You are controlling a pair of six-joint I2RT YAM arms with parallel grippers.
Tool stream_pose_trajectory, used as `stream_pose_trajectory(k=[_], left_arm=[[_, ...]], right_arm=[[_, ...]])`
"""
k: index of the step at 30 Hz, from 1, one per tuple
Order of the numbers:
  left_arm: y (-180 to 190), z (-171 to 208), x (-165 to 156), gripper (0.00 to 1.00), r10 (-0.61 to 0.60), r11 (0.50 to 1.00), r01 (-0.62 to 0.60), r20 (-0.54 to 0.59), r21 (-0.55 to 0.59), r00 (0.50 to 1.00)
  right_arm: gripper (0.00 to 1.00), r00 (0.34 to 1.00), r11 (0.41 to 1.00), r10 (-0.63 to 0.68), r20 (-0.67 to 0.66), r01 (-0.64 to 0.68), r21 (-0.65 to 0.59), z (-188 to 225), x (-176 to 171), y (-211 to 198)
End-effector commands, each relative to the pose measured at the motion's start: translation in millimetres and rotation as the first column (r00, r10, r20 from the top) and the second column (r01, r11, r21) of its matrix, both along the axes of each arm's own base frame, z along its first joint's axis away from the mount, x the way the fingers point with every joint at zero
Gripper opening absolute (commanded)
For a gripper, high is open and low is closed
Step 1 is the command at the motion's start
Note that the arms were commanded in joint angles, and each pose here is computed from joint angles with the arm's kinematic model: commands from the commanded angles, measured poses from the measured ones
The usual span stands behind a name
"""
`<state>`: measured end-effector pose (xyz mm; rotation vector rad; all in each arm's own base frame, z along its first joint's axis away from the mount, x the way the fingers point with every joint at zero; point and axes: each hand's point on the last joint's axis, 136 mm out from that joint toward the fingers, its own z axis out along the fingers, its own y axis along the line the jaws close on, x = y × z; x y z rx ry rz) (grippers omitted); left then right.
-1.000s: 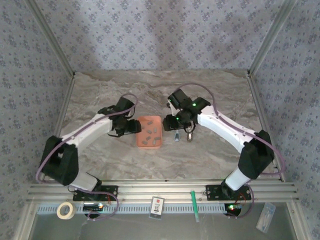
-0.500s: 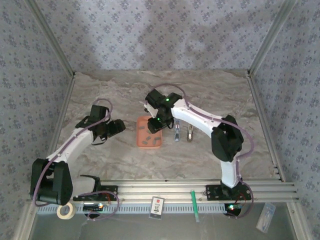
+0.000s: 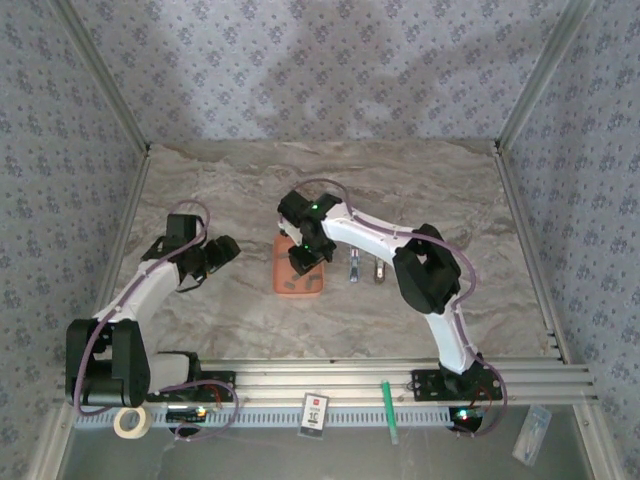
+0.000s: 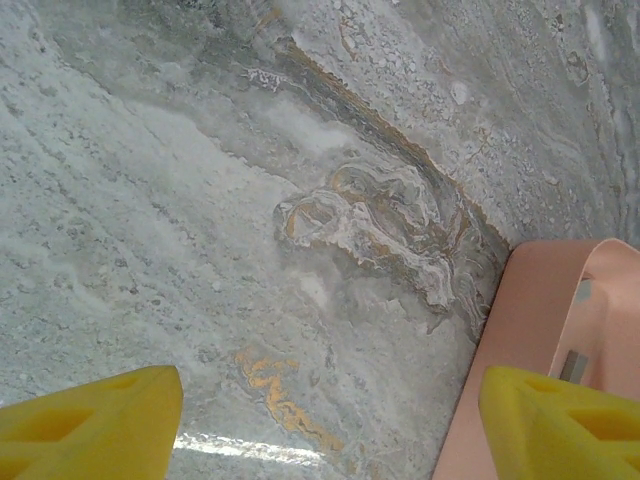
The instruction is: Load the staples into the stapler
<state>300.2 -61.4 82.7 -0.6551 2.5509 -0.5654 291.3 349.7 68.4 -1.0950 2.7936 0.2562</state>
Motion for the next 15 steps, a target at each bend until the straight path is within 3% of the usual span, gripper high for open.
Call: stream_pose_trajectory(k=[1,15], left_arm=[[0,4,1,0.78,0.014,1.000,-0.014,0.019,-0.025,1.000],[-1,4,-1,0.78,0.017,0.999,-0.016,0.018,-0.033,1.000]], right_arm=[[0.42,0.999,1.000,0.025,0.028,-0.025,0.000,-4,4,11],[0.43,0.997,1.000,-0.003,0.083,0.001,0.029,-19,22,28]])
